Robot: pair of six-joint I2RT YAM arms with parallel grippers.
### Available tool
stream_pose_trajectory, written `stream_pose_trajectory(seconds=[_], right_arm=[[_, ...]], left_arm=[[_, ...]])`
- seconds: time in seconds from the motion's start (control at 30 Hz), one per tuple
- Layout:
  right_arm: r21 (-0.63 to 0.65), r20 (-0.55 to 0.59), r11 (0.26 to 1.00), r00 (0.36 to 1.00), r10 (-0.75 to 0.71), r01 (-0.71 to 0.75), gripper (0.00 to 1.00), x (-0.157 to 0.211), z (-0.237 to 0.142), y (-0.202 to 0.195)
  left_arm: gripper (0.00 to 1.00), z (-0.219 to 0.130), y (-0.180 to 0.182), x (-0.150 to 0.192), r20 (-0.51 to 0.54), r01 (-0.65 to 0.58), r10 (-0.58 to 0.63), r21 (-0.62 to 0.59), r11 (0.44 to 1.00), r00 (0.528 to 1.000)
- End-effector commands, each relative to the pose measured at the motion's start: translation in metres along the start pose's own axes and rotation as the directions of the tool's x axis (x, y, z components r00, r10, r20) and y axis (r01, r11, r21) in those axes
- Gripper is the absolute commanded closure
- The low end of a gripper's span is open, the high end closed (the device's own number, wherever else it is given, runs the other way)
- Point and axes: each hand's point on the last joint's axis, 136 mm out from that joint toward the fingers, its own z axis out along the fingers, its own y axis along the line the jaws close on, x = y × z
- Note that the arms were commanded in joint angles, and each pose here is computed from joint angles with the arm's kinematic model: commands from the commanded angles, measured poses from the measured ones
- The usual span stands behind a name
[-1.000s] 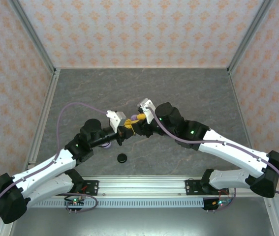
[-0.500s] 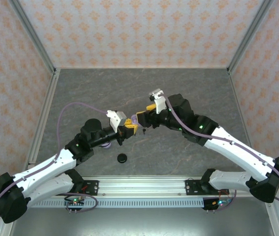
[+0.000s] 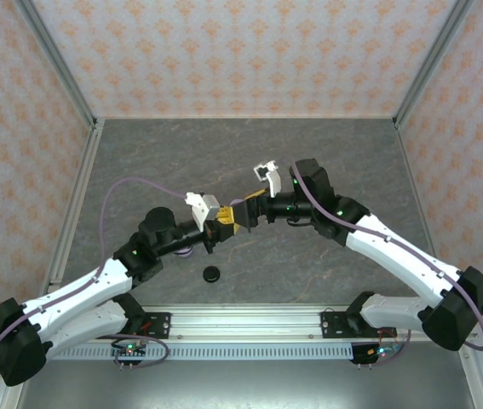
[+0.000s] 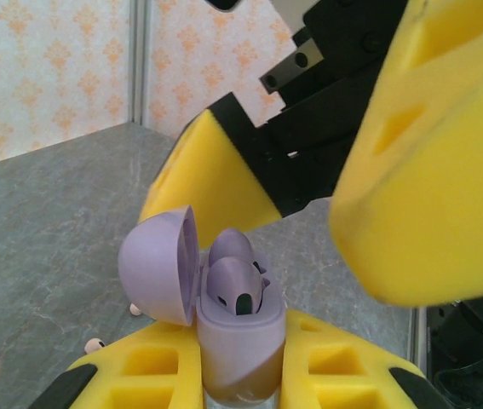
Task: Insert the wireless bluetooth earbuds into the charging case
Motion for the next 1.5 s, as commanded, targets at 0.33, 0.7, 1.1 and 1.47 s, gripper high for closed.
stream_pose_trajectory(seconds=[0.33,0.7,1.1,1.47], right_arm=[[-0.130,0.081,0.983,0.990,-0.118,0.128,0.19,-0.013,-0.022,0.040],[0.084,0.075,0.991,0.991,-0.108,0.102,0.18,-0.003,-0.032,0.005],[0.649,0.287,0.740,0.958,-0.022,-0.178,0.08,-0.006,-0.107,-0.109],[0.698,0.348,0.660,0.937,0.027,-0.278,0.07,0.029,-0.133,-0.138]], left_arm=[[1.00,0.003,-0.004,-0.011,0.021,-0.025,0.025,0.012,1.000,0.999],[1.00,0.003,0.002,-0.010,0.011,-0.015,0.015,-0.024,1.000,1.000],[1.00,0.032,0.098,0.043,-0.194,0.193,-0.270,-0.340,0.920,0.943],[1.00,0.123,0.167,0.088,-0.440,0.305,-0.480,-0.412,0.859,0.759]])
